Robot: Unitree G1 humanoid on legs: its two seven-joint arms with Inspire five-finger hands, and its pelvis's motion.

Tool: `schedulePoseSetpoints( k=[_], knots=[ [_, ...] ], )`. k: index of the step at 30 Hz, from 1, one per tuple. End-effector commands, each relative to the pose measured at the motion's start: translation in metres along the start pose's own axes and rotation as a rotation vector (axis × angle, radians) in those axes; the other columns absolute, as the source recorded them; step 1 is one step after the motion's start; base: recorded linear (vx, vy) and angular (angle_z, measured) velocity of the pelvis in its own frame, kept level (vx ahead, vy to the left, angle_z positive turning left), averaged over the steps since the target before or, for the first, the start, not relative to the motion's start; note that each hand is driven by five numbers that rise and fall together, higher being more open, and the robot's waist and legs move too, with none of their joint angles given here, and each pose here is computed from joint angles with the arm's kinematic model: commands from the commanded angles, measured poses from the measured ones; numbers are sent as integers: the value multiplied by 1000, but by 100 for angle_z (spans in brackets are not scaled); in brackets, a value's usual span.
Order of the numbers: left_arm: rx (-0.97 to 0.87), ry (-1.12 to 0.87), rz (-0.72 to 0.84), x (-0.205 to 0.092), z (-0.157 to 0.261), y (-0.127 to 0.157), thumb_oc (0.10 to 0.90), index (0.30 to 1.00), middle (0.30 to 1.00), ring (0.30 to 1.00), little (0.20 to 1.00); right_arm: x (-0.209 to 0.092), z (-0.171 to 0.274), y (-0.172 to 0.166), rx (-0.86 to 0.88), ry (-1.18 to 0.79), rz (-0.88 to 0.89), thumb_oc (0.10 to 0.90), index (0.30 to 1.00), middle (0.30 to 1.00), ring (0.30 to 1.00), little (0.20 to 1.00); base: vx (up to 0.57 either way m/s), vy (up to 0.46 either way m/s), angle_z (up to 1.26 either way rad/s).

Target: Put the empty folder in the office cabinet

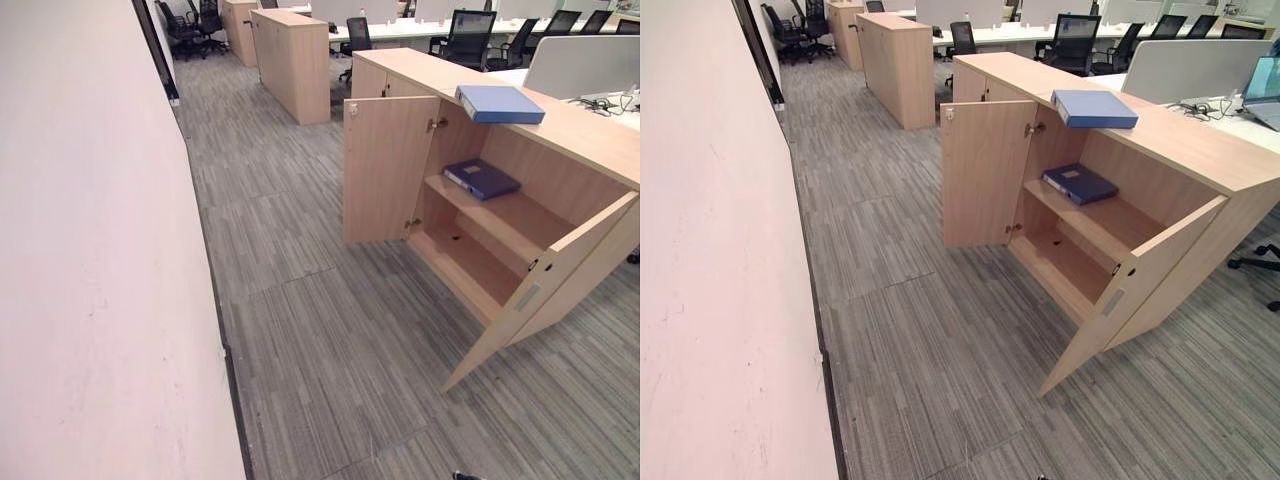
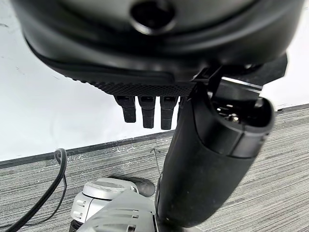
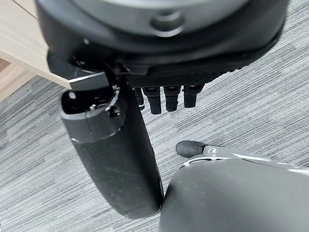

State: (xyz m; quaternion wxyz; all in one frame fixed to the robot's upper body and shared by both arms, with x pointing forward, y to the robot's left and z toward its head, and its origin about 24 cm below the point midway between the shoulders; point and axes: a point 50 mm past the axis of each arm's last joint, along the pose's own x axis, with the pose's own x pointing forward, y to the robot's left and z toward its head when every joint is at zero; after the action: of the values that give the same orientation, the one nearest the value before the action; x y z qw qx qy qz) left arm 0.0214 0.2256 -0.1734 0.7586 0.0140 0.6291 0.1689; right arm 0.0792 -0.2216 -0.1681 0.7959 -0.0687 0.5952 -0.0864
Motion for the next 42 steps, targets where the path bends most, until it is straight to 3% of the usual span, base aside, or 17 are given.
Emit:
schedulePoseSetpoints(
  k=[1,9,20,26,31,36,42],
  knots=[
    [64,38,-4,0,-6,-4,800,900,900,900,900,1,2,-6,1,14,-23,800,900,900,900,900,0,0,0],
    [119,48,-2,0,-4,-4,800,900,900,900,900,1,15,-3,157,-52,6,800,900,900,900,900,5,-1,0],
    [98,43,12,1,2,-2,800,900,900,900,900,1,22,-21,97,-70,-39,800,900,900,900,900,104,-69,5],
    [67,127,45,-3,-25,7,800,900,900,900,900,0,0,-29,83,11,-64,800,900,900,900,900,323,65,53],
    [43,240,83,-11,-62,17,800,900,900,900,900,-1,-13,-25,79,68,-54,800,900,900,900,900,430,298,-2],
    [65,251,102,-13,-68,27,800,900,900,900,900,-2,-23,-19,39,106,-17,800,900,900,900,900,545,610,-31],
    [102,277,104,-15,-75,29,800,900,900,900,900,1,10,-5,33,-35,16,800,900,900,900,900,426,554,85]
  ],
)
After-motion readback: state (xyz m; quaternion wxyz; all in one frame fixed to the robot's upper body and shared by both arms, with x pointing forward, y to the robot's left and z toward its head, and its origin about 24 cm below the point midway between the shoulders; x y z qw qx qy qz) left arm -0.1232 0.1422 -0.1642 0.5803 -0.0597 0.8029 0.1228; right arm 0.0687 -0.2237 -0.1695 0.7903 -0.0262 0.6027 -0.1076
